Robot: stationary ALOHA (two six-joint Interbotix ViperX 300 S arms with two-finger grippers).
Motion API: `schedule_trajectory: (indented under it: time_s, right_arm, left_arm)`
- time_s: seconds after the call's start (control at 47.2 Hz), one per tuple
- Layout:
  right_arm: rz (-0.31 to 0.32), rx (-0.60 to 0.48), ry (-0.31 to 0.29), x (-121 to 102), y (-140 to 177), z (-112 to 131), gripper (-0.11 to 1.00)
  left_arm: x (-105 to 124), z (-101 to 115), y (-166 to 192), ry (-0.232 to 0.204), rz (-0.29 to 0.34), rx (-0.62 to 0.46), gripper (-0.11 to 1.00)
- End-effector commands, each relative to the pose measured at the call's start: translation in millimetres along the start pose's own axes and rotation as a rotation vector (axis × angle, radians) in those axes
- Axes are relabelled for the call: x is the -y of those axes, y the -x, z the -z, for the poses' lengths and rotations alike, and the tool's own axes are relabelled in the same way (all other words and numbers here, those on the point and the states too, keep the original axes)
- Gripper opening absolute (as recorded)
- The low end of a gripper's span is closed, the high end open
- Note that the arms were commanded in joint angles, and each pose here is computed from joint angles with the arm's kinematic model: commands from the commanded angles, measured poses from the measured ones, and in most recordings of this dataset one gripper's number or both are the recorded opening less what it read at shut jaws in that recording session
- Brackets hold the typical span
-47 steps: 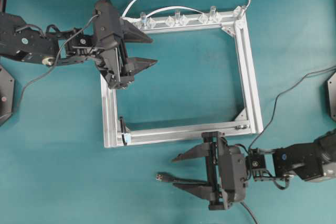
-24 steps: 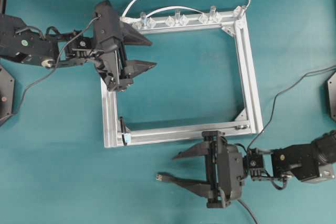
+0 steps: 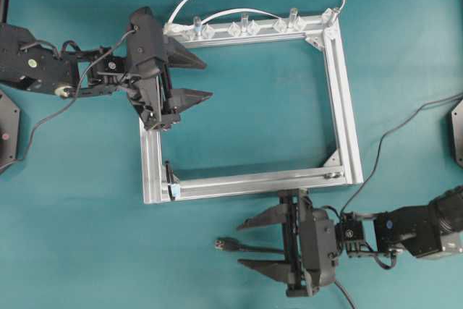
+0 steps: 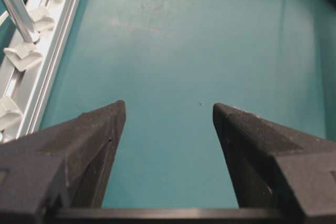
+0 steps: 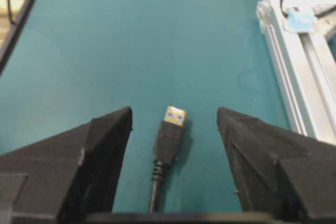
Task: Insert the wire through the string loop located on the left side.
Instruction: 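Lower the right gripper and grasp the USB cable behind its connector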
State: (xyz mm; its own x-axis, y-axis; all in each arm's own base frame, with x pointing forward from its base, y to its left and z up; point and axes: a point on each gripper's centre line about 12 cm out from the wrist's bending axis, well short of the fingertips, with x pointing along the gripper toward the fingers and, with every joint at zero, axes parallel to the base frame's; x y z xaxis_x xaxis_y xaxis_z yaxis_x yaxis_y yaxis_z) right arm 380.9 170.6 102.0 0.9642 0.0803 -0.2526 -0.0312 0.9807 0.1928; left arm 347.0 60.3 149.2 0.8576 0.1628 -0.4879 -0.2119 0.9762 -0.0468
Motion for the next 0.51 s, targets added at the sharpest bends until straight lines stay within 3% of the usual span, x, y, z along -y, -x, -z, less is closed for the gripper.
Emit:
schedule_trajectory:
  time_s: [0.0, 0.487]
  right_arm:
    - [-0.017, 0.026, -0.014, -7.6, -1.2, -11.2, 0.70]
    - [-0.012, -0.031, -0.002, -8.8, -13.5, 8.8, 0.70]
  left_arm:
    - [1.1, -7.7, 2.0, -0.006, 0.004, 0.026, 0.72]
    - [6.1, -8.3, 2.7, -0.014, 0.016, 0.028, 0.72]
